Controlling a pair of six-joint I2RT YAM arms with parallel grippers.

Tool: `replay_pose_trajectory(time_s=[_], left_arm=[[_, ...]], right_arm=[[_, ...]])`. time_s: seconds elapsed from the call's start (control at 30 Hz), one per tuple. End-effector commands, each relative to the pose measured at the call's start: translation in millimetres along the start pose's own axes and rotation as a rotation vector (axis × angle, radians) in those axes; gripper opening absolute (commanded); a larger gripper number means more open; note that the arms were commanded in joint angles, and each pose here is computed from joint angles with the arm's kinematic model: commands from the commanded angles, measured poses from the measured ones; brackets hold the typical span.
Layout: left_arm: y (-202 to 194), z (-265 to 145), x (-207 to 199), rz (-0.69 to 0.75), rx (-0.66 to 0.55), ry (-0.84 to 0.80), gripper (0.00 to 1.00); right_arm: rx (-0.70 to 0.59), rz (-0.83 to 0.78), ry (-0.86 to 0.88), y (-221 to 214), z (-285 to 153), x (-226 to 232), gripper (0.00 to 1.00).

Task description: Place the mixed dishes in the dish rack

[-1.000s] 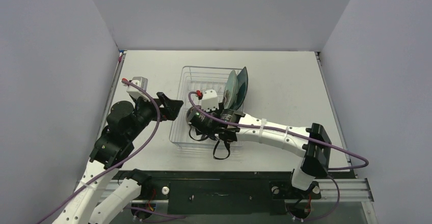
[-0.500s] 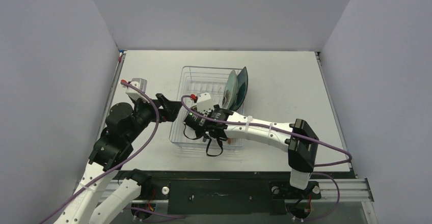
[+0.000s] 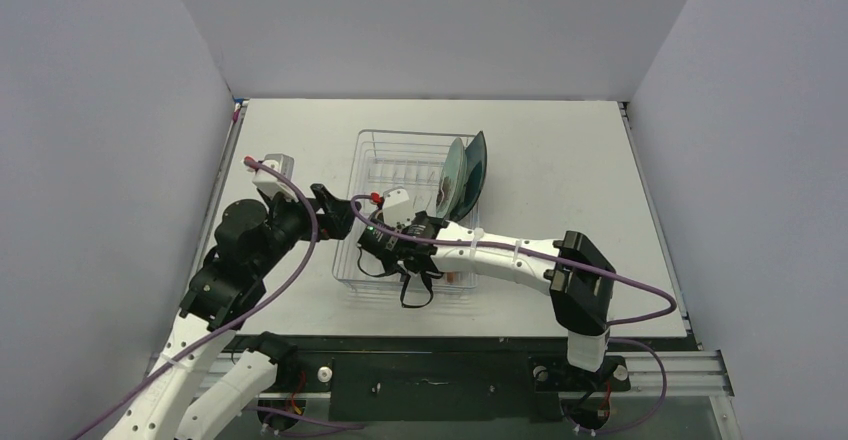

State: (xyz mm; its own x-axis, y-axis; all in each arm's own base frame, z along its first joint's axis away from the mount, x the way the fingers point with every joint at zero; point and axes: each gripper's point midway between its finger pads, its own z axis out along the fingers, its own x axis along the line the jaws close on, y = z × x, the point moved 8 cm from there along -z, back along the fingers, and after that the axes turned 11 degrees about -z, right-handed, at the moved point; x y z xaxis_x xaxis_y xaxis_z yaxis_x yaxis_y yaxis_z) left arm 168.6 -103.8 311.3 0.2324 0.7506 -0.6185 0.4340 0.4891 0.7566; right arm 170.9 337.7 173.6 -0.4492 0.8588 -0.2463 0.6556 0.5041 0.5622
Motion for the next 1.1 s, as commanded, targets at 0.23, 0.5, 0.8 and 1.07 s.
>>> replay_pose_trajectory(time_s=[0.23, 0.5, 0.8, 1.07], left_arm=[[2, 5, -5, -0.007, 0.001, -0.038, 0.96], [0, 7, -5, -0.011, 0.012, -0.040, 0.96], [-2, 8, -2, -0.007, 0.013, -0.030, 0.97], [-2, 10, -2, -0.008, 0.017, -0.031, 0.97]], right_arm=[[-0.022, -0.012, -0.013, 0, 10, 3, 0.37], [-0.013, -0.007, -0.008, -3, 18, 5, 0.41], [-0.004, -0.001, 0.000, -7, 25, 5, 0.48], [-0.012, 0.006, 0.013, -5, 21, 4, 0.60]])
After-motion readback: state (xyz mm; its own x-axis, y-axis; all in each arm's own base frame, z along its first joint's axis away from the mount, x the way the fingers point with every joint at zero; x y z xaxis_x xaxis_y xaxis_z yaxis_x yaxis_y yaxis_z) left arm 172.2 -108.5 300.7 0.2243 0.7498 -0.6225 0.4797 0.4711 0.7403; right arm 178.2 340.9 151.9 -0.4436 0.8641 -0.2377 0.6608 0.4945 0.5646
